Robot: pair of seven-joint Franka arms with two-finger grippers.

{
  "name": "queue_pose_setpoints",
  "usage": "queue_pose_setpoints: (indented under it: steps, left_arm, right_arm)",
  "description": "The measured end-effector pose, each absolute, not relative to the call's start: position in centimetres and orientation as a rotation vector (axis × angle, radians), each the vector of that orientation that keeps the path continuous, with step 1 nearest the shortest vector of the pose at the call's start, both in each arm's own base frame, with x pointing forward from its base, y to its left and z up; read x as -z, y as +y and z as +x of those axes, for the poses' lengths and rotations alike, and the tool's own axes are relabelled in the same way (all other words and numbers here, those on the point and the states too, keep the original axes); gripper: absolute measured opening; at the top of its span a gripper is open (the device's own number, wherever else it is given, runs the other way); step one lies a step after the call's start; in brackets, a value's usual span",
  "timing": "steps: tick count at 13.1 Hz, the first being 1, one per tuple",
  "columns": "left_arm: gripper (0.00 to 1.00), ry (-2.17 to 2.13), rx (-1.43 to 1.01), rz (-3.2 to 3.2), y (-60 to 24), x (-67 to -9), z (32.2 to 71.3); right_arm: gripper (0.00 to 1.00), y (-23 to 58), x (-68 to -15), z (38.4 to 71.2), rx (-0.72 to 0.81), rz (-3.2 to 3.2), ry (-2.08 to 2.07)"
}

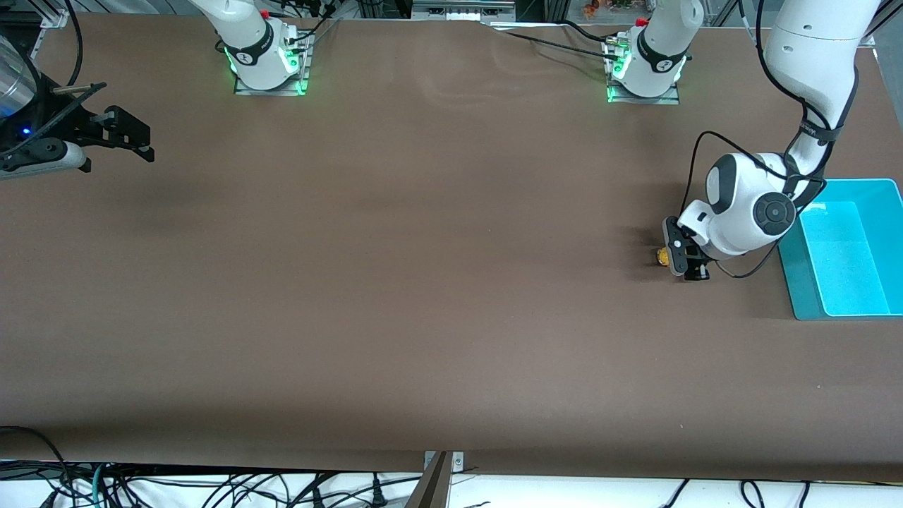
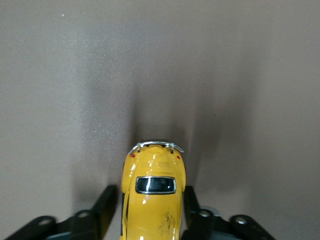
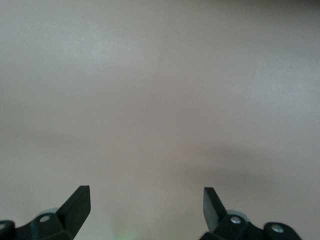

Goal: Wind and store yellow beetle car
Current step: 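Close the left gripper around the yellow car, then lift the car with the left gripper and carry it into the blue bin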

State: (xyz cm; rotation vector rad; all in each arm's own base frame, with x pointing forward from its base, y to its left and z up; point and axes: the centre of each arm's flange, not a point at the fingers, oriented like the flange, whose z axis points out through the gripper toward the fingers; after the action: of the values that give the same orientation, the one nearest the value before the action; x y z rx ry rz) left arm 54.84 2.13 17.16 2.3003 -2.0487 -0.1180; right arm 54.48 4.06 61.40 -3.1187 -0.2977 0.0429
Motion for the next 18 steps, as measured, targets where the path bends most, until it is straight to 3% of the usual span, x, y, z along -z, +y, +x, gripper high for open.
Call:
queue_pose_setpoints:
  steps: [7, 15, 18]
  left_arm:
    - [0.50, -2.062, 0.089, 2.316, 2.3, -19.1, 55.6]
    - [0.50, -1.968, 0.248, 2.293, 10.1, -34.1, 60.5]
    - [0.50, -1.984, 0.288, 2.263, 15.0, -38.0, 60.6]
  right_arm:
    - [1.00, 3.7, -61.4, 54.5, -0.042, -3.121, -0.289]
    - [1.00, 3.4, -62.9, 54.6, 0.006, -3.142, -0.287]
    - [1.00, 3.4, -62.9, 54.6, 0.006, -3.142, -0.288]
